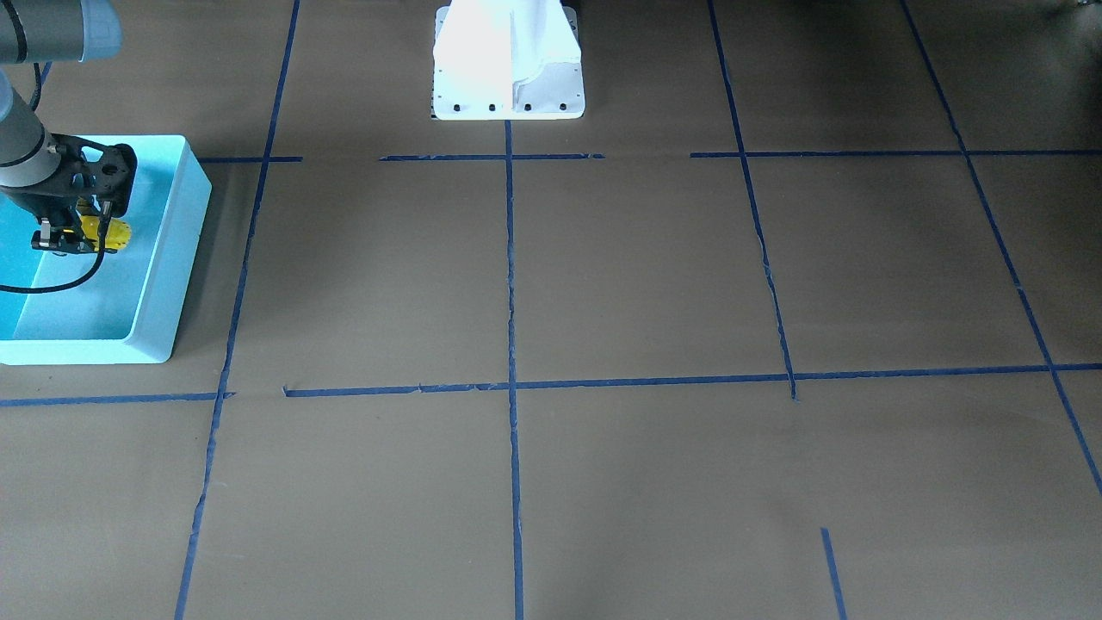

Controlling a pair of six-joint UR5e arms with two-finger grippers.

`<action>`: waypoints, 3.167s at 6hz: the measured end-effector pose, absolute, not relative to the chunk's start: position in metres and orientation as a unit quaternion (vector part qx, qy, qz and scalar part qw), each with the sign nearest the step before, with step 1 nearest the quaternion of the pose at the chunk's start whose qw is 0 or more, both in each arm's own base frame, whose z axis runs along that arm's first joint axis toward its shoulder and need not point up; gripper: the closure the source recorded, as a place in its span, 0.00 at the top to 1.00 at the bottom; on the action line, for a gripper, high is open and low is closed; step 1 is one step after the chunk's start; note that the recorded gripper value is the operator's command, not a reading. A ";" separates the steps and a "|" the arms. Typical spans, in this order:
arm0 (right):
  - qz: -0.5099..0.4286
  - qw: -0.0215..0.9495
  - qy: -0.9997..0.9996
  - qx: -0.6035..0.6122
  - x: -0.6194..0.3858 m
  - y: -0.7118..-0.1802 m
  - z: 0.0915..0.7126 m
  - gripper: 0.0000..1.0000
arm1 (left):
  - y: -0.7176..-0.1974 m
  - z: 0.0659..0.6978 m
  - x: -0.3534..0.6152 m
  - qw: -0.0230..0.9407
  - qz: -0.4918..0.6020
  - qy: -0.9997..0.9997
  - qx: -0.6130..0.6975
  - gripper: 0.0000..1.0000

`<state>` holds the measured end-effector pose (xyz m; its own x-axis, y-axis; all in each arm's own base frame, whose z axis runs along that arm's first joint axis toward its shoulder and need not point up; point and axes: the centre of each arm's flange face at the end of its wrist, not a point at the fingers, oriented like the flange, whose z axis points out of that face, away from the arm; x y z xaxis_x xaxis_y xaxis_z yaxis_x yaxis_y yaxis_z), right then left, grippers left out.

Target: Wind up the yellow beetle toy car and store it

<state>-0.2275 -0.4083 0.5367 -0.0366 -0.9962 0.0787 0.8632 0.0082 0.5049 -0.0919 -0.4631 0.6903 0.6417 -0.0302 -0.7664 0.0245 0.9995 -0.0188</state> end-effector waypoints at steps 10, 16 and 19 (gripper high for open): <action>-0.530 0.786 -0.290 0.128 -0.089 -0.434 0.529 1.00 | -0.463 0.691 -0.092 0.906 -0.017 0.423 -0.005 1.00; 0.020 0.923 -0.373 -0.089 0.077 -0.448 0.614 1.00 | -0.462 0.693 -0.092 0.906 -0.017 0.423 -0.007 1.00; 0.051 0.937 -0.335 -0.084 0.093 -0.435 0.636 1.00 | -0.463 0.693 -0.092 0.906 -0.017 0.423 -0.006 1.00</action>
